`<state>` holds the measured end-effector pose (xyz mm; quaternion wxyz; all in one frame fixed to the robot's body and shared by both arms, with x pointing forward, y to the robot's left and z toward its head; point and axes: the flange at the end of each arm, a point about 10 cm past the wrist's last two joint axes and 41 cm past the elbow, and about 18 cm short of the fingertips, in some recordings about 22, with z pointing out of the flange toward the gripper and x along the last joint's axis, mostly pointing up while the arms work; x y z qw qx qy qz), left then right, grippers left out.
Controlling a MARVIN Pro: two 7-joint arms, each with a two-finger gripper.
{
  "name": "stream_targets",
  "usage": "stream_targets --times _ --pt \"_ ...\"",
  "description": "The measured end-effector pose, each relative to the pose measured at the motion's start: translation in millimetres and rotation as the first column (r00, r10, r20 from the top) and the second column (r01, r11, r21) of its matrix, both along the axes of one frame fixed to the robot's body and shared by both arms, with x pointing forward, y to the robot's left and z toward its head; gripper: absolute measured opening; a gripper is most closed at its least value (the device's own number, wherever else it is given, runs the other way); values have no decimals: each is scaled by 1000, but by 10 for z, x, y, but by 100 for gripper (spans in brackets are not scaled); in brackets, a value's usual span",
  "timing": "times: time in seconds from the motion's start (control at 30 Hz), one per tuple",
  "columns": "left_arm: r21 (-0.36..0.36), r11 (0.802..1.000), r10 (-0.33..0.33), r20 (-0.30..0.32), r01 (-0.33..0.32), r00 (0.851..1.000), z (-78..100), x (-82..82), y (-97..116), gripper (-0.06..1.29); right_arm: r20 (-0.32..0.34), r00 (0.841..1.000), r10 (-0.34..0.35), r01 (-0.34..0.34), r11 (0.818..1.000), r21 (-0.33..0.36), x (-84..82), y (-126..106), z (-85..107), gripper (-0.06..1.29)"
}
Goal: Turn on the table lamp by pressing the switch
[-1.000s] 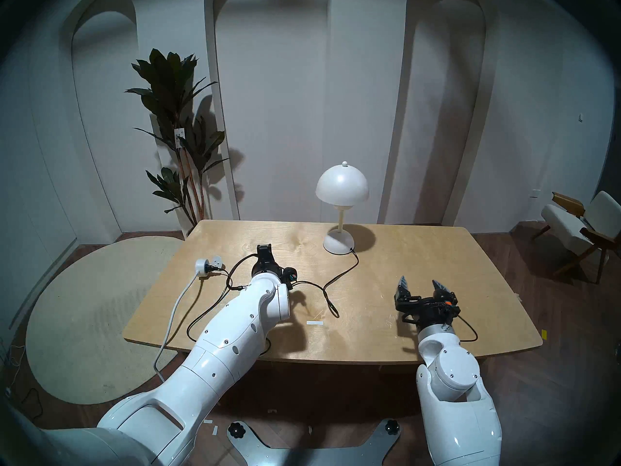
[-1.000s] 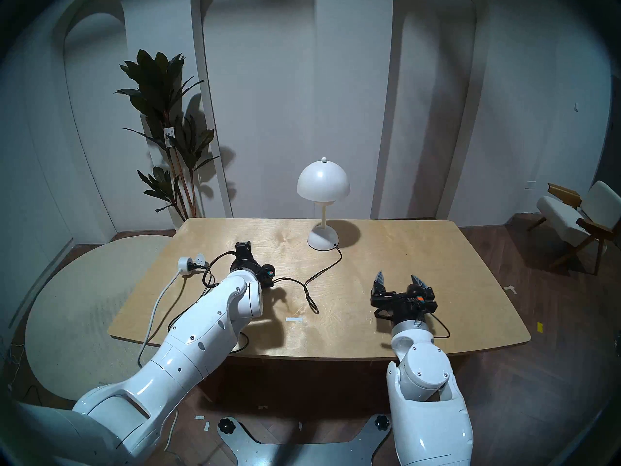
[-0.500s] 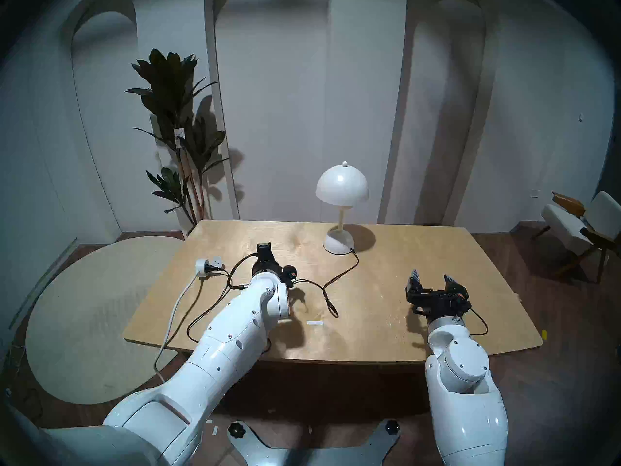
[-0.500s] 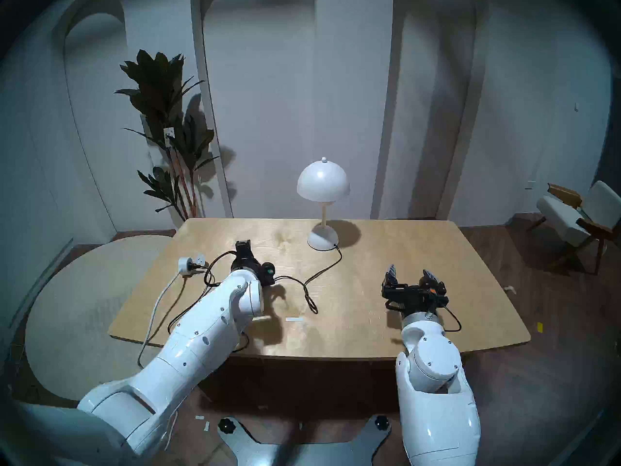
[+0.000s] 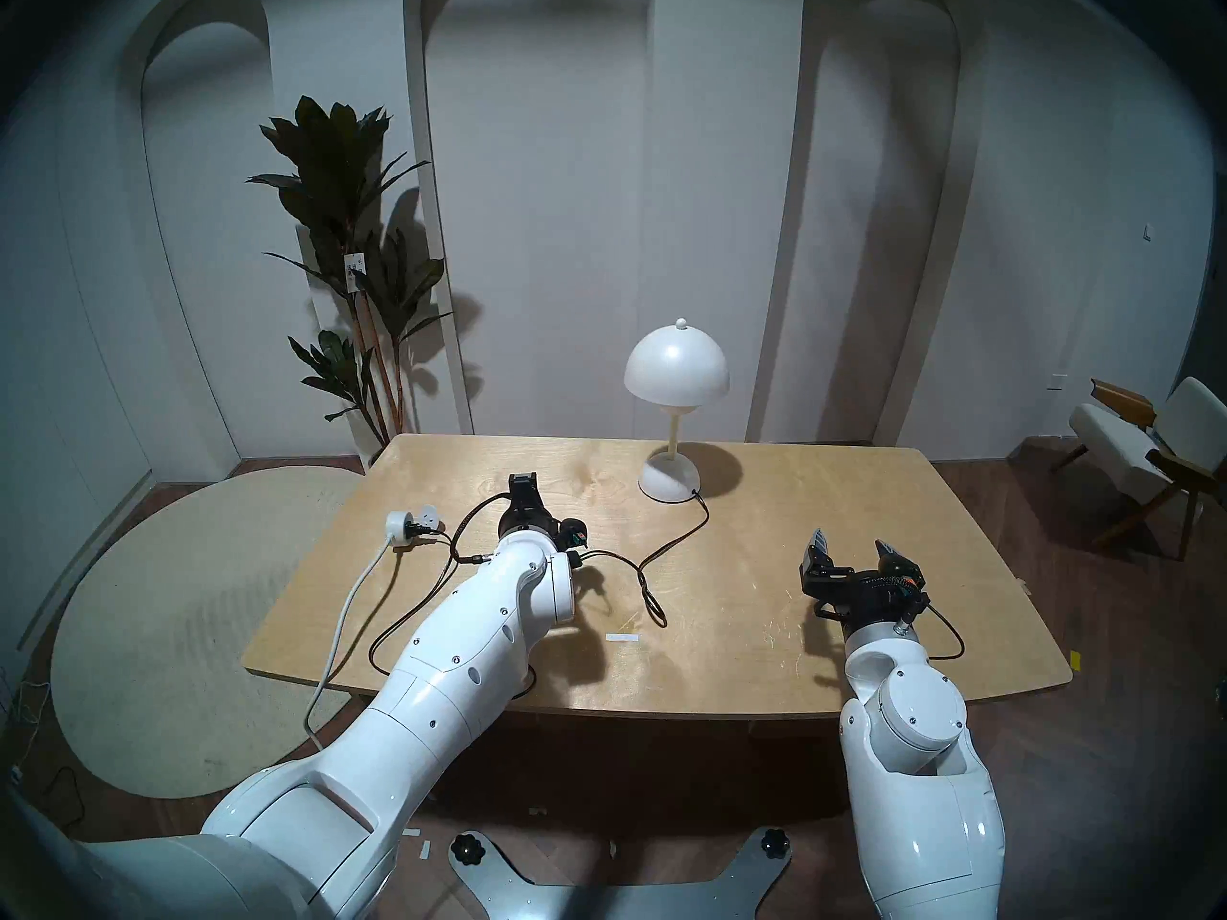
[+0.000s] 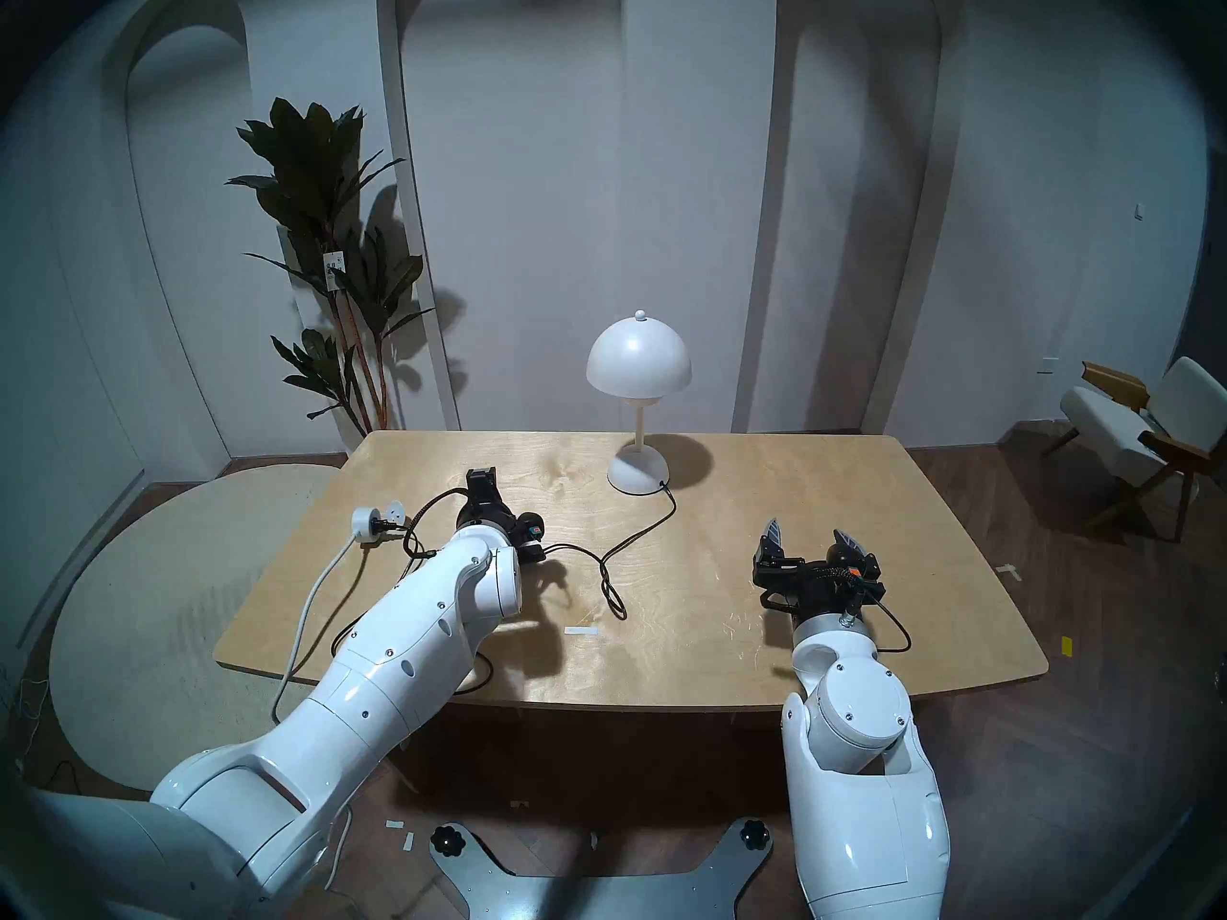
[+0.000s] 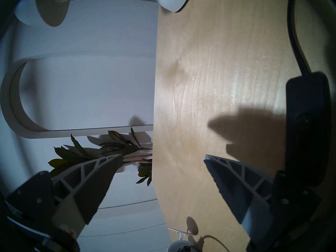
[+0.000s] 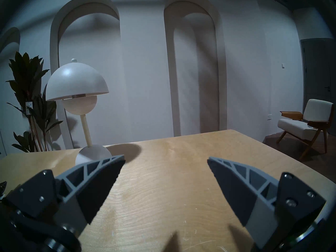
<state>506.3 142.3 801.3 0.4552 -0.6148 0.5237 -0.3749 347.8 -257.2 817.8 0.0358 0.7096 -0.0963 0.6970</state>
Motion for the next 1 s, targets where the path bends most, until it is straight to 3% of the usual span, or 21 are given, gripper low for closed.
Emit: stream_targets --times 0.4,1.0 --pt "8 1000 14 6 -14 1000 304 -67 97 122 1 1000 3 -3 1000 -4 3 3 4 122" --pt "49 998 -30 -53 33 998 272 -189 -238 122 1 1000 5 -5 1000 -6 5 3 6 122"
